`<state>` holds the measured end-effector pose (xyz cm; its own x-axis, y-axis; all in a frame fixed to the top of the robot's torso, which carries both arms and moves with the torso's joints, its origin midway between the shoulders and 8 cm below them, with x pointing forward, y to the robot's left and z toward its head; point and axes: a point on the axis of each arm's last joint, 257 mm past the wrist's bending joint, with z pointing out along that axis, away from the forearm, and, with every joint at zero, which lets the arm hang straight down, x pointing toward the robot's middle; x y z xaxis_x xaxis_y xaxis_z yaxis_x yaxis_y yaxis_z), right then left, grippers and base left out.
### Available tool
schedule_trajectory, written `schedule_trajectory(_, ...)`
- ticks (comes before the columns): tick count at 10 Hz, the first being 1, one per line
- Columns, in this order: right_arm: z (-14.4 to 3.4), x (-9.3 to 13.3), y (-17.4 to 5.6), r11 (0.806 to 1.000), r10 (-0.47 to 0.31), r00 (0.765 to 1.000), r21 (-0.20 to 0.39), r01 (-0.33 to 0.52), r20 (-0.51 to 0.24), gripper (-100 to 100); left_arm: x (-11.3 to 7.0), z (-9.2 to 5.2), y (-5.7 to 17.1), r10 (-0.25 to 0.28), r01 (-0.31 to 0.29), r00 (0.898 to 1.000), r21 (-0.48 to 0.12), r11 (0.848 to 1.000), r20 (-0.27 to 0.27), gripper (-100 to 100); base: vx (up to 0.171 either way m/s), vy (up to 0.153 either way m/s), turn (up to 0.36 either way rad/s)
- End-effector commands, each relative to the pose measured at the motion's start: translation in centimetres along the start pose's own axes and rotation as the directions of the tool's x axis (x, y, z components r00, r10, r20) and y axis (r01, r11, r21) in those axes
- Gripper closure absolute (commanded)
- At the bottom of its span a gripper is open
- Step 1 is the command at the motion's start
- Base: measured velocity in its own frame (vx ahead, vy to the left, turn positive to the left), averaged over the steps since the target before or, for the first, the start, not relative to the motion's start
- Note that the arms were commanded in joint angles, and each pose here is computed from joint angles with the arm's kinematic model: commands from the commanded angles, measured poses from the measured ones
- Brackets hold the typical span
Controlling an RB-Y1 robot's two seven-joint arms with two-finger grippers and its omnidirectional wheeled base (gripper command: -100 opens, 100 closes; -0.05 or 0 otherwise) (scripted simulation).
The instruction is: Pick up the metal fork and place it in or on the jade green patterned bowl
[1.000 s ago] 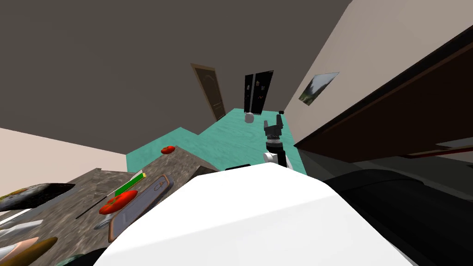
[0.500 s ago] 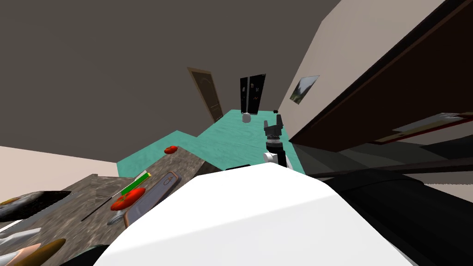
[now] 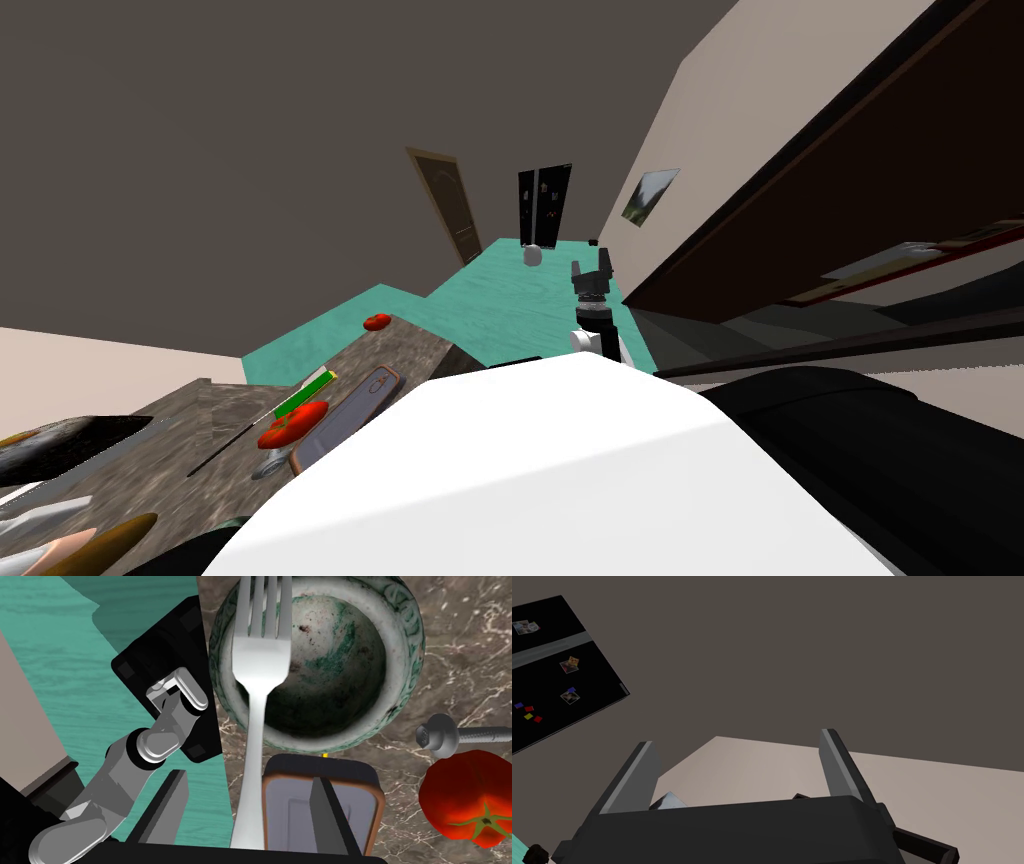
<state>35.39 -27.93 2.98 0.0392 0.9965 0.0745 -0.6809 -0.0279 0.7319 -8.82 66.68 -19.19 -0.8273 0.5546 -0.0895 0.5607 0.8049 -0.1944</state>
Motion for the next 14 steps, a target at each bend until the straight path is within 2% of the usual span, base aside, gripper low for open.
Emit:
schedule_trajectory(1, 0.0, 0.0, 0.0, 1.0, 0.0, 1.0, 0.0, 0.0, 0.0, 0, 0.0, 0.0, 0.0, 0.0, 0.0, 1.0, 0.0, 1.0, 0.0, -100, -0.002, 0.006, -0.001)
schedule_trajectory(4, 0.0, 0.0, 0.0, 1.0, 0.0, 1.0, 0.0, 0.0, 0.0, 0, 0.0, 0.0, 0.0, 0.0, 0.0, 1.0, 0.0, 1.0, 0.0, -100, 0.0, 0.0, 0.0)
schedule_trajectory(5, 0.0, 0.0, 0.0, 1.0, 0.0, 1.0, 0.0, 0.0, 0.0, 0, 0.0, 0.0, 0.0, 0.0, 0.0, 1.0, 0.0, 1.0, 0.0, 0, 0.0, 0.0, 0.0)
schedule_trajectory(6, 0.0, 0.0, 0.0, 1.0, 0.0, 1.0, 0.0, 0.0, 0.0, 0, -0.3, -1.8, 0.6, 0.007, -0.007, 1.0, -0.006, 1.0, -0.011, -100, -0.009, -0.029, 0.075)
schedule_trajectory(7, 0.0, 0.0, 0.0, 1.0, 0.0, 1.0, 0.0, 0.0, 0.0, 0, -0.2, -1.8, 0.6, 0.007, -0.007, 1.0, -0.004, 1.0, -0.011, -100, -0.016, -0.038, 0.032)
schedule_trajectory(10, 0.0, 0.0, 0.0, 1.0, 0.0, 1.0, 0.0, 0.0, 0.0, 0, -1.1, -4.4, 1.6, 0.023, -0.023, 1.0, -0.015, 1.0, -0.02, -100, -0.012, -0.044, 0.036)
schedule_trajectory(11, 0.0, 0.0, 0.0, 1.0, 0.0, 1.0, 0.0, 0.0, 0.0, 0, -1.2, -4.5, 1.7, 0.024, -0.025, 1.0, -0.018, 1.0, -0.019, -100, -0.009, -0.031, 0.016)
schedule_trajectory(13, 0.0, 0.0, 0.0, 1.0, 0.0, 1.0, 0.0, 0.0, 0.0, 0, -1.8, -6.0, 2.3, 0.035, -0.035, 0.999, -0.021, 0.999, -0.023, -100, -0.009, -0.03, 0.035)
schedule_trajectory(14, 0.0, 0.0, 0.0, 1.0, 0.0, 1.0, 0.0, 0.0, 0.0, 0, -1.9, -6.1, 2.4, 0.036, -0.037, 0.999, -0.023, 0.999, -0.022, -100, -0.01, -0.025, 0.022)
